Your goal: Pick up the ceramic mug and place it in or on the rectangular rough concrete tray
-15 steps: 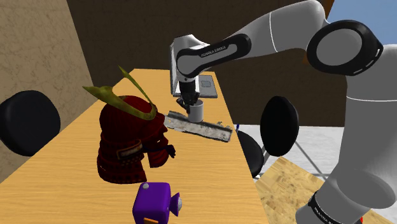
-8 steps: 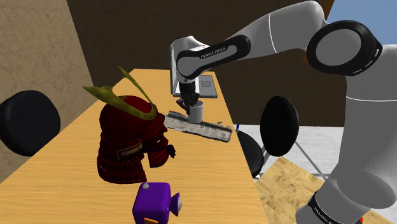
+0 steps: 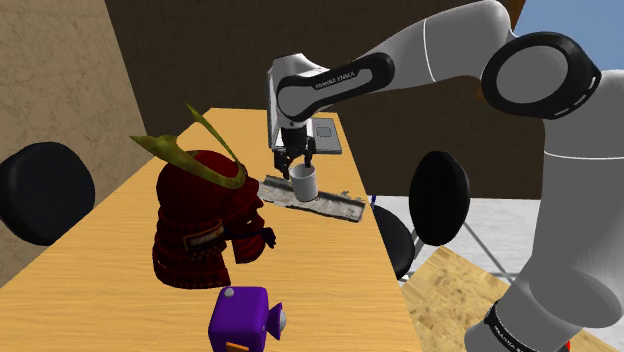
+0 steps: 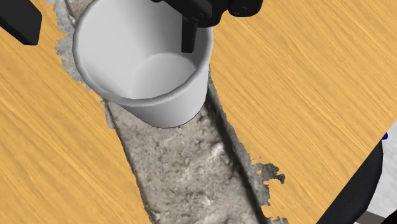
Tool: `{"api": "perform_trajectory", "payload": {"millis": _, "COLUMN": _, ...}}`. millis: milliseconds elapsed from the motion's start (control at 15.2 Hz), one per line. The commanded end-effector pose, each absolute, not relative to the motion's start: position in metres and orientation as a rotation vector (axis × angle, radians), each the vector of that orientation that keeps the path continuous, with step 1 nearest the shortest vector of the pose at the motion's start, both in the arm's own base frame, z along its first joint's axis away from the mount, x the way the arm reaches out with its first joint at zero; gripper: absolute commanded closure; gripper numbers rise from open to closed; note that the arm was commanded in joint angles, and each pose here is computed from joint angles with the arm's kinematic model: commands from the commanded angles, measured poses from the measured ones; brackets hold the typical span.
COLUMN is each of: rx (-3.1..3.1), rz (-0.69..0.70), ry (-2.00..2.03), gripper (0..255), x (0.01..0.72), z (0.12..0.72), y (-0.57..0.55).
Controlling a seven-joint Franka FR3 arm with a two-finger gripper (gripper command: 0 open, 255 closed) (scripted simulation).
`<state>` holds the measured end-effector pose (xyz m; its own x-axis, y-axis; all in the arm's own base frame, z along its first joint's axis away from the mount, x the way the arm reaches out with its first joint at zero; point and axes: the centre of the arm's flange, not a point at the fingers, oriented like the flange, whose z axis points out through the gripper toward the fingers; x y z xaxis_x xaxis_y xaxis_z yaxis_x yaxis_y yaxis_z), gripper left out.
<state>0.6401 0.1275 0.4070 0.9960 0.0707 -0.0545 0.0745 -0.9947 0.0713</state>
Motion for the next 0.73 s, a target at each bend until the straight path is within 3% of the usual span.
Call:
{"api": "perform_trajectory", "payload": {"millis": 0, "rx": 3.065, "rz": -0.080, "ry": 0.111, "gripper": 0, "x": 0.640, "z": 0.427, "y": 0.129}}
{"api": "perform_trajectory", "payload": {"millis": 132, "rx": 3.065, "rz": -0.080, "ry": 0.111, "gripper": 0, "x": 0.641, "z": 0.450, "y": 0.131}}
{"api": "perform_trajectory", "payload": {"millis": 660, "rx": 3.065, "rz": -0.080, "ry": 0.111, "gripper": 0, "x": 0.641, "z": 0.450, "y": 0.131}}
